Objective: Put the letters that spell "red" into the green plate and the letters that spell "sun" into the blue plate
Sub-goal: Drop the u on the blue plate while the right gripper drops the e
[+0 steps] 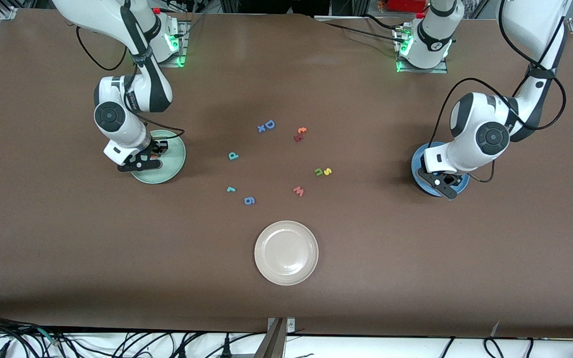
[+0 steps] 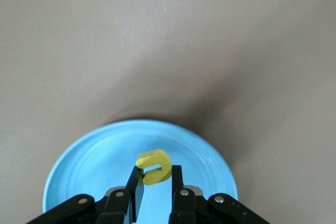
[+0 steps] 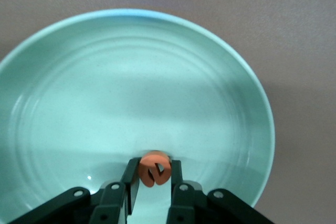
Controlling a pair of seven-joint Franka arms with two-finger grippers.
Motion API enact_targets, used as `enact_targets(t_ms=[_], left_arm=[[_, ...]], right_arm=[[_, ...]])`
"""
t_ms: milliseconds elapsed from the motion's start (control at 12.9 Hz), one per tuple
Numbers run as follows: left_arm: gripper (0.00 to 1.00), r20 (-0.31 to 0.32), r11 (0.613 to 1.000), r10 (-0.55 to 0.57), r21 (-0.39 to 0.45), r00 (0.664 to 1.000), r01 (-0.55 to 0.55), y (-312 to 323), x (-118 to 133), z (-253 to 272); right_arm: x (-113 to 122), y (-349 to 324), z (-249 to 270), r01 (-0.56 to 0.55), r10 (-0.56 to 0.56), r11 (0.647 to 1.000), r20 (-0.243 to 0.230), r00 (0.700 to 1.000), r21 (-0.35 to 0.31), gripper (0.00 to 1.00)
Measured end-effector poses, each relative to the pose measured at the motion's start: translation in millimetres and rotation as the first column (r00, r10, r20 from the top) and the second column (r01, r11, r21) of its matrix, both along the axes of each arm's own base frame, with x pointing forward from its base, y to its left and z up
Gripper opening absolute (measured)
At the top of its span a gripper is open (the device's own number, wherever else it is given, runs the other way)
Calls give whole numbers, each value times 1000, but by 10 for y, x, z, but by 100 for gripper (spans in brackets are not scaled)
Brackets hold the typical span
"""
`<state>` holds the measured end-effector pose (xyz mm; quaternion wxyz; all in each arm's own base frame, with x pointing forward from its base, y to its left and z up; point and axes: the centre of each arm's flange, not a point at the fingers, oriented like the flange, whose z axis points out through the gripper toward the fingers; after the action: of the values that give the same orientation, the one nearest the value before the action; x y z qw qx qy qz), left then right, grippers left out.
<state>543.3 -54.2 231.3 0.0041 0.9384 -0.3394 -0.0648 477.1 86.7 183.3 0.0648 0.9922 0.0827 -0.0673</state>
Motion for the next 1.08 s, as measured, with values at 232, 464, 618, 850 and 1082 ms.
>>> enact_targets(t_ms=[232, 464, 618, 850, 1082], left_arm=[[27, -40, 1000, -2, -1, 999, 2, 156, -136, -141], [29, -57, 1000, -1, -1, 998, 1, 193, -186, -207], [30, -63, 1000, -1, -2, 998, 1, 195, -195, -241], [56, -73, 1000, 1, -2, 997, -1, 200, -207, -298], [86, -67, 1000, 0, -3, 998, 0, 193, -193, -290]], right_arm=[[24, -13, 27, 5, -5, 1000, 6, 1000, 2, 52], [88, 24, 166, 7, -8, 1000, 27, 1000, 19, 82], [127, 103, 308, 34, -35, 999, 41, 999, 36, 83], [161, 537, 541, 95, -99, 993, 59, 993, 65, 82], [158, 1072, 700, 194, -200, 978, 71, 977, 80, 81]])
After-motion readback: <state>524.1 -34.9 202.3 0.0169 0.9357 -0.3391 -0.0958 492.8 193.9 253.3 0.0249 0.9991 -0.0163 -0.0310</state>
